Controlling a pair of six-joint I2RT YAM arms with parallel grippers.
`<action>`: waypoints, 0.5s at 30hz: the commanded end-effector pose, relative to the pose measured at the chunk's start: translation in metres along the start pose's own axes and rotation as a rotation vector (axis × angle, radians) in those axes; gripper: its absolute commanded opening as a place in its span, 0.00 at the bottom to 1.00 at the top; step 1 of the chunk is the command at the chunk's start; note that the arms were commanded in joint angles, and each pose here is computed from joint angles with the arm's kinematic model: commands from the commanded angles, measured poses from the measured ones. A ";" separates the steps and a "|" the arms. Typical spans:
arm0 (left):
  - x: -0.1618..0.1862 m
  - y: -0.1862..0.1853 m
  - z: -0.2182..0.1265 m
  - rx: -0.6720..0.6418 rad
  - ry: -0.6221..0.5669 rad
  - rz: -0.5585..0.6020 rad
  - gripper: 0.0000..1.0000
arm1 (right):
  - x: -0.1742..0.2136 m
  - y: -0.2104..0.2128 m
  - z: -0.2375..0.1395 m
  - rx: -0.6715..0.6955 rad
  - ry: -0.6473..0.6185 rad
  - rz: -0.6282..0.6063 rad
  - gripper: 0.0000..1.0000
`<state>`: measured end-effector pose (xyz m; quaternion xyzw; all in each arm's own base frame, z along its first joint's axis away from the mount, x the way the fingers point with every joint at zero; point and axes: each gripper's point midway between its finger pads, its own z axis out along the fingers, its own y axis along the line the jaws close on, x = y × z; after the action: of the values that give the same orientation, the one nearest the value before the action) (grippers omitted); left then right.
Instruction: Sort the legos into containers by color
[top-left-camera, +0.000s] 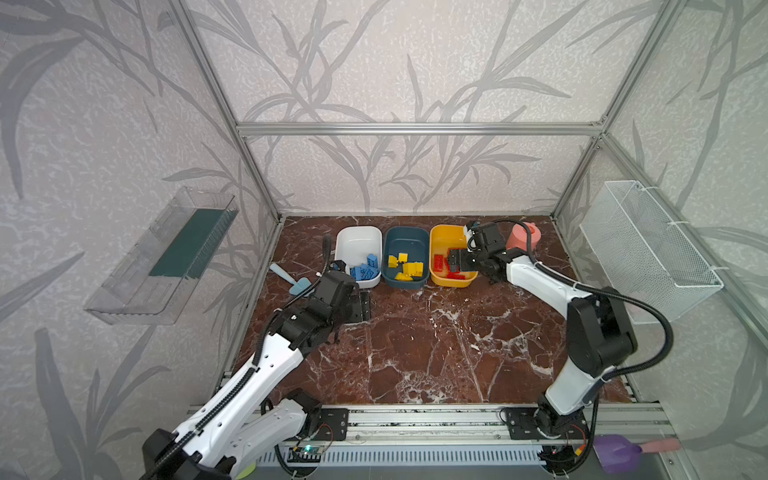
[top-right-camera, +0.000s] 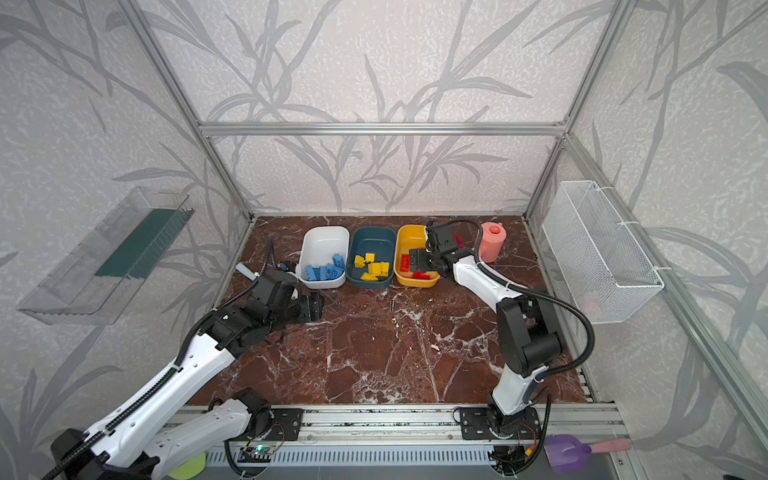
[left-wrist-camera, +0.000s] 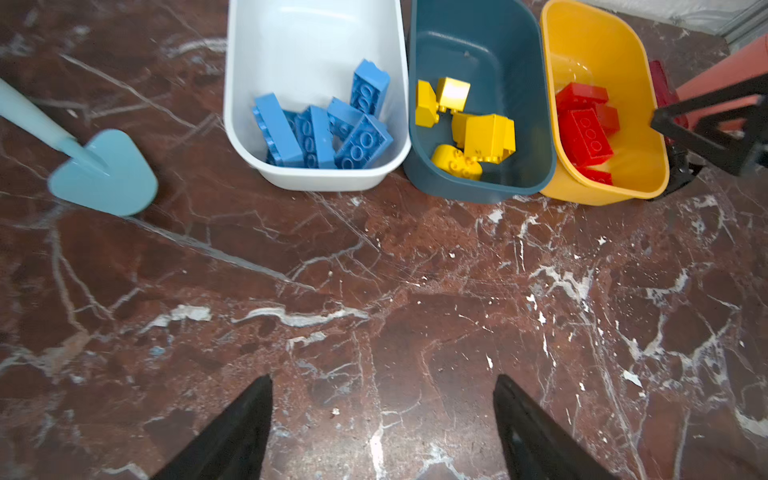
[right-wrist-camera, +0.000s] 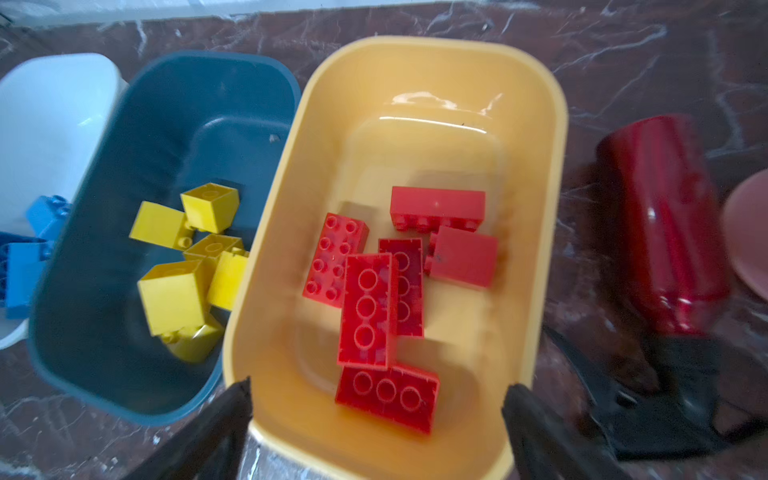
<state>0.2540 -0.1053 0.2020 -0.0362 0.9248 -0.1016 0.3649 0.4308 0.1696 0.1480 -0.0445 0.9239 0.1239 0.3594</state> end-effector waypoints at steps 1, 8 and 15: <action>-0.012 0.024 -0.027 -0.091 -0.095 -0.016 0.91 | -0.020 -0.019 -0.047 0.078 -0.141 -0.046 0.99; -0.017 0.064 -0.048 -0.232 -0.252 -0.061 0.99 | 0.020 -0.071 -0.090 0.283 -0.292 -0.133 0.99; -0.020 0.086 -0.011 -0.391 -0.392 0.022 0.99 | 0.057 -0.107 -0.094 0.437 -0.404 -0.216 0.99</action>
<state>0.2459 -0.0334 0.2041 -0.1001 0.8698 0.0268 0.4824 0.3324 0.0550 0.1258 -0.0480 0.8747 -0.0666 0.4776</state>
